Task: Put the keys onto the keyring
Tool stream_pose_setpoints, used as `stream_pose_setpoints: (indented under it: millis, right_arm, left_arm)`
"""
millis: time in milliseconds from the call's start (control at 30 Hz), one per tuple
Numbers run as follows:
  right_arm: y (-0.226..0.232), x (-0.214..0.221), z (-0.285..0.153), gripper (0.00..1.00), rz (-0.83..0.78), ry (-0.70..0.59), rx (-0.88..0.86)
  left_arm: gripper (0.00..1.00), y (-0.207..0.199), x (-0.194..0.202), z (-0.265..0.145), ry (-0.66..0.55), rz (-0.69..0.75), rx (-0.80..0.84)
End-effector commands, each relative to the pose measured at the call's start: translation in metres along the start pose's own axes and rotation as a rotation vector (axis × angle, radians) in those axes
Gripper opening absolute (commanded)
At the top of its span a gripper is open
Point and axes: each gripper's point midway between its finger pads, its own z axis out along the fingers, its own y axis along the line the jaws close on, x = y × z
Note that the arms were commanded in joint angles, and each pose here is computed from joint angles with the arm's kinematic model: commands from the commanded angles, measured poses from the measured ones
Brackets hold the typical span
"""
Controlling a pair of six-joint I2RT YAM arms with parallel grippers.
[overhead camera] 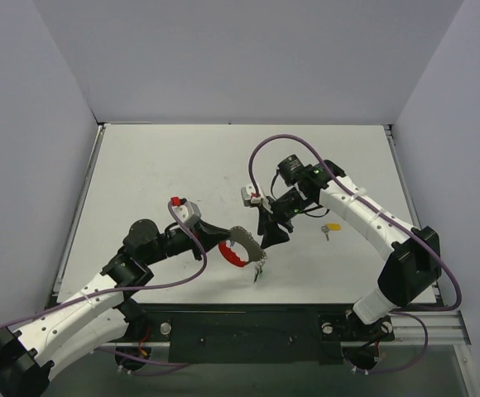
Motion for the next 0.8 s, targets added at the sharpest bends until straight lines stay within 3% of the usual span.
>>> stream_pose_setpoints:
  millis: [0,767]
  right_arm:
    - [0.004,0.007,0.009,0.41,0.036,0.021,-0.027]
    - [0.008,0.014,0.009,0.26,0.013,0.070,-0.033]
  left_arm:
    - [0.00,-0.005,-0.032,0.000,-0.111,0.035,0.010]
    - [0.00,-0.001,-0.034,-0.007,-0.124,0.032,-0.033]
